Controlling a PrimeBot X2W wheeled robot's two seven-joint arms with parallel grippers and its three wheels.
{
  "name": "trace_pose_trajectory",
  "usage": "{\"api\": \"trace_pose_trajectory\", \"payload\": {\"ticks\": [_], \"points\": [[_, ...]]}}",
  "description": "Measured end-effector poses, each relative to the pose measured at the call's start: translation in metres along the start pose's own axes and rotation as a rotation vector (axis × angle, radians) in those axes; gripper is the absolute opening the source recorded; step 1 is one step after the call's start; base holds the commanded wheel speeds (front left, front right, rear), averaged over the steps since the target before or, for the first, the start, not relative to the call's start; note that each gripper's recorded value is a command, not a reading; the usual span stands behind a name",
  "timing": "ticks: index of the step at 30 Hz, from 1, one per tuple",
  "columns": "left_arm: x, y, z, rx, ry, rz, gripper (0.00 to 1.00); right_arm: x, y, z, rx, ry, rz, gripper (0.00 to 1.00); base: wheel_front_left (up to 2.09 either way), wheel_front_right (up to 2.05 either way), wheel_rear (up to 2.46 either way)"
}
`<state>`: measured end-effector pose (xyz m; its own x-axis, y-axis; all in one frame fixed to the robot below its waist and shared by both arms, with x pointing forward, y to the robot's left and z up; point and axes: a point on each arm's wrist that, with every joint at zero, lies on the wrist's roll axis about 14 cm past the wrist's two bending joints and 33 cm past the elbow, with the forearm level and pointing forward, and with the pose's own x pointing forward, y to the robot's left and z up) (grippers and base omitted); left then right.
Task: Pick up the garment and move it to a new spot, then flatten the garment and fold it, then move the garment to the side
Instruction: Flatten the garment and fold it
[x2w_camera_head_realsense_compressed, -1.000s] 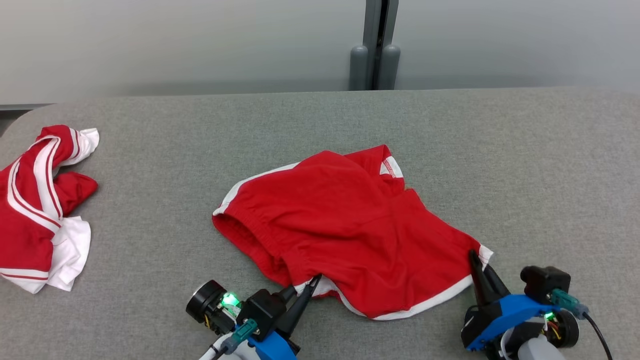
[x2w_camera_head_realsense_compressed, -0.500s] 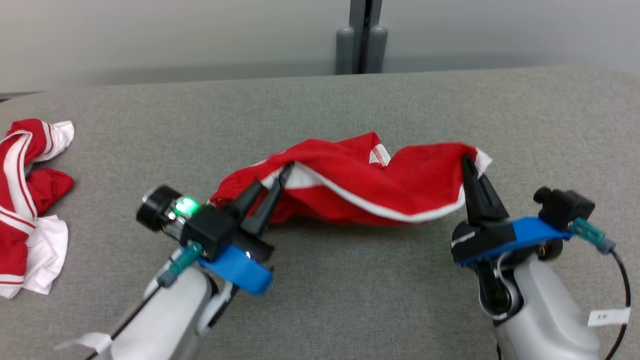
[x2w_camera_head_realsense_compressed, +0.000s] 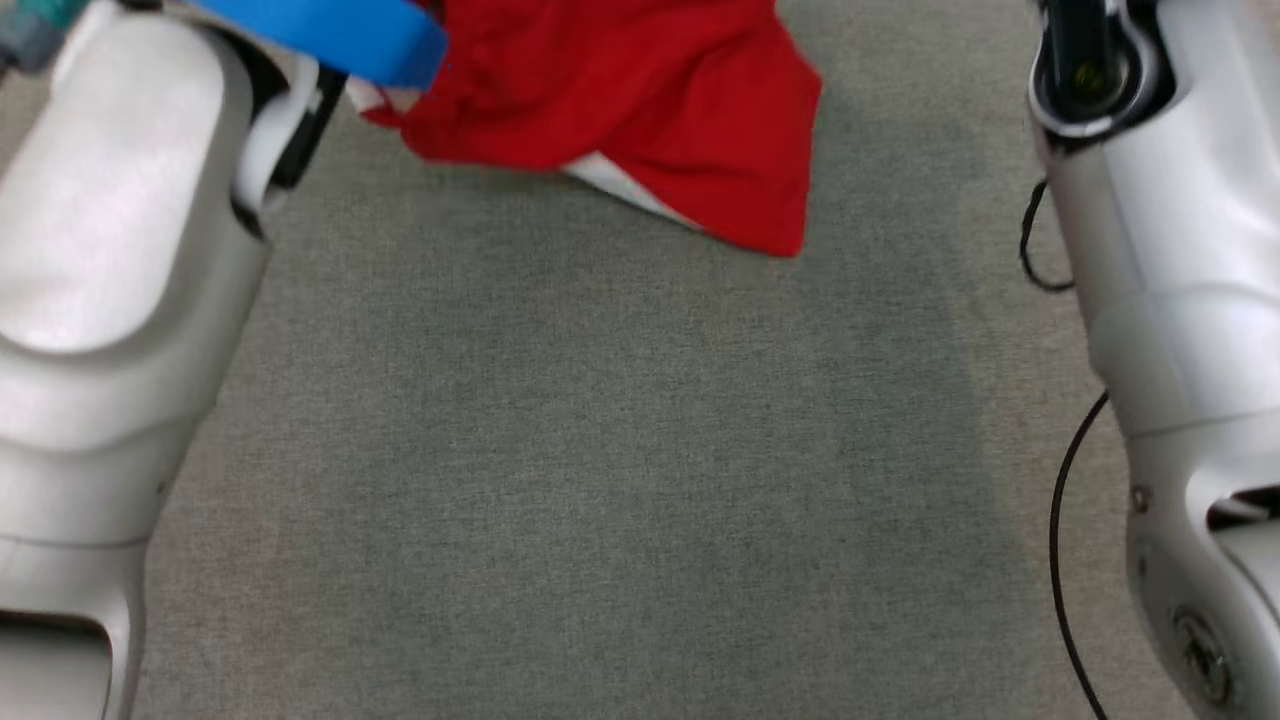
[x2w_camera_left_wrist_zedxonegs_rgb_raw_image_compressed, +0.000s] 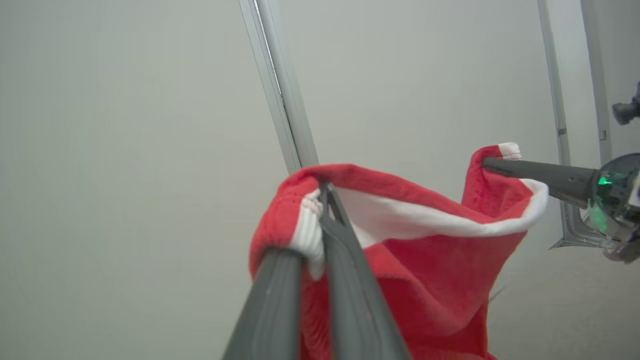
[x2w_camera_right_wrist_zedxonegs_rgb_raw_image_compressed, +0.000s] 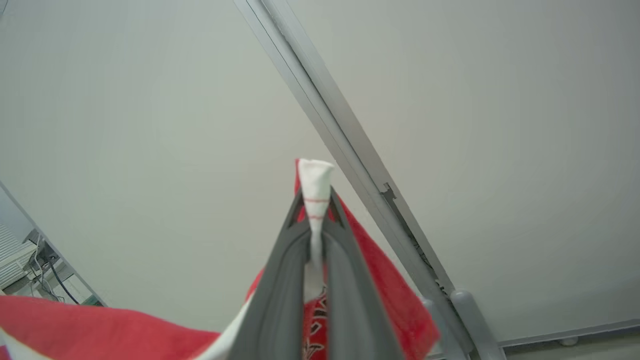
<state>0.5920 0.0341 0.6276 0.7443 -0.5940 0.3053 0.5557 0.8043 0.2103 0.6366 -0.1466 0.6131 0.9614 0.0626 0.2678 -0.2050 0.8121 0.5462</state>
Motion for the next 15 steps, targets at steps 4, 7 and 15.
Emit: {"api": "trace_pose_trajectory", "payload": {"ticks": [4,7,15], "points": [[0.031,0.016,0.012,0.031,-0.046,-0.003,0.00,0.038,0.011,0.020,-0.037,-0.052,0.030,0.00,0.00,0.00,0.00],[0.050,0.023,0.021,0.032,-0.072,-0.004,0.00,0.057,0.015,0.041,-0.066,-0.096,0.040,0.00,0.00,0.00,0.00],[0.081,0.020,0.047,0.024,-0.139,-0.035,0.00,0.071,0.024,0.079,-0.156,-0.146,0.057,0.00,0.00,0.00,0.00]]}}
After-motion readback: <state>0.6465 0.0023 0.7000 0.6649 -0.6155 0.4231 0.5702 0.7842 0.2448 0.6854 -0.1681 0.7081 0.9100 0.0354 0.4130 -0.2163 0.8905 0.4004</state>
